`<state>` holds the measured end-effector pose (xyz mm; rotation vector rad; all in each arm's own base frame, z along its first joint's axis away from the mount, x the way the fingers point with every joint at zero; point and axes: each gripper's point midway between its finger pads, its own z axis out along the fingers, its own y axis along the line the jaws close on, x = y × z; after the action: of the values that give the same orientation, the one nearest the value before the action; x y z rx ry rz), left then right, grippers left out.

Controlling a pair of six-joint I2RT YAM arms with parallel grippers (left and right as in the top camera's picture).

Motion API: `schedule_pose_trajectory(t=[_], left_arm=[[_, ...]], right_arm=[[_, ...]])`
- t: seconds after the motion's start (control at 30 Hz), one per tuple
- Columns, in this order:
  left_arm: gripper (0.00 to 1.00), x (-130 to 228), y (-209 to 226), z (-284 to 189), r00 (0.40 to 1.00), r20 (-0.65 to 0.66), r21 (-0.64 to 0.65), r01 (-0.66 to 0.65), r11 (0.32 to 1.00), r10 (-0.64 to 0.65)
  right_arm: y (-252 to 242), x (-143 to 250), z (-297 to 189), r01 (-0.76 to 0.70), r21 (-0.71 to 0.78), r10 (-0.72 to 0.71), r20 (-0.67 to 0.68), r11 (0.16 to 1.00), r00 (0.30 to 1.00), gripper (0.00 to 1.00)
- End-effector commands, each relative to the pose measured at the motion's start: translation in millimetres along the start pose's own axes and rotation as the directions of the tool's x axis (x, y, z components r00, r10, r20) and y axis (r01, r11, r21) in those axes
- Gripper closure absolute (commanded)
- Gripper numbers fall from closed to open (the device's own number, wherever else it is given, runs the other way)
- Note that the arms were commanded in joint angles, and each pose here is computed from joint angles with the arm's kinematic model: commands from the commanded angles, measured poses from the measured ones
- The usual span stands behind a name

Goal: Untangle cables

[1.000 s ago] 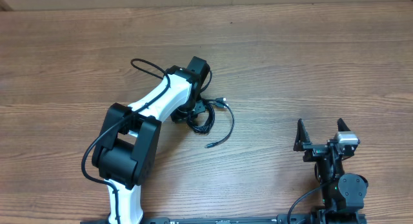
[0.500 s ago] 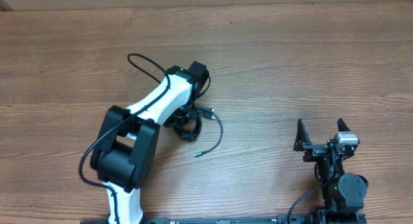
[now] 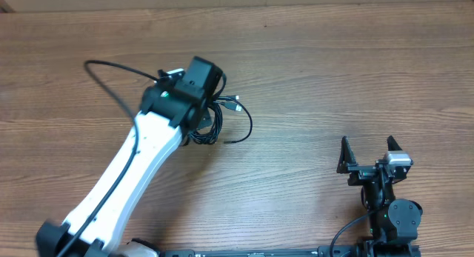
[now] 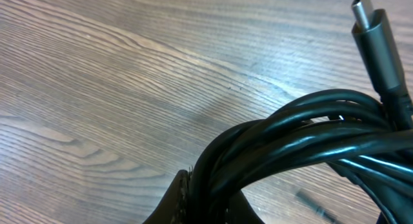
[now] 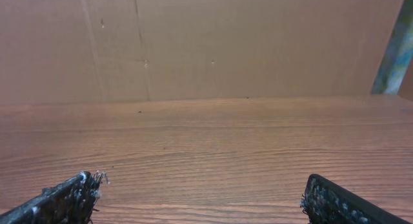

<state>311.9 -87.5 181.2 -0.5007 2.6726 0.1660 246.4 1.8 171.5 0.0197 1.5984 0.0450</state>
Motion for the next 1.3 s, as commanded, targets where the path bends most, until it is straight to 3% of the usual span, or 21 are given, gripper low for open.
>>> schedule_pose_trajectory(t=[0.0, 0.4, 0.57, 0.77, 1.03, 1.27], left_arm=[[0.96, -3, 6, -20, 0.999, 0.042, 0.035, -0.003, 0.999, 0.001], [0.96, 4, 14, -26, 1.0, 0.026, 0.027, -0.009, 1.0, 0.008], [0.96, 12, 4, -27, 1.0, -0.026, 0.085, 0.009, 0.996, -0.007], [0.96, 27, -4, -23, 0.981, -0.116, 0.11, 0.166, 0.98, -0.153], [0.96, 52, 2, 0, 0.902, -0.192, 0.018, 0.397, 0.918, -0.387], [0.96, 66, -9, 19, 0.886, -0.244, 0.048, 0.417, 0.907, -0.395]], right_arm=[[-4, 1, 0, -0.002, 0.018, 0.002, 0.006, 1.0, 1.0, 0.0], [-4, 1, 0, -0.003, 0.018, 0.003, 0.006, 1.0, 1.0, 0.0], [-4, 1, 0, -0.003, 0.018, 0.003, 0.006, 1.0, 1.0, 0.0], [-4, 1, 0, -0.003, 0.018, 0.003, 0.006, 1.0, 1.0, 0.0], [-4, 1, 0, -0.003, 0.018, 0.003, 0.006, 1.0, 1.0, 0.0], [-4, 1, 0, -0.003, 0.019, 0.003, 0.006, 1.0, 1.0, 0.0]])
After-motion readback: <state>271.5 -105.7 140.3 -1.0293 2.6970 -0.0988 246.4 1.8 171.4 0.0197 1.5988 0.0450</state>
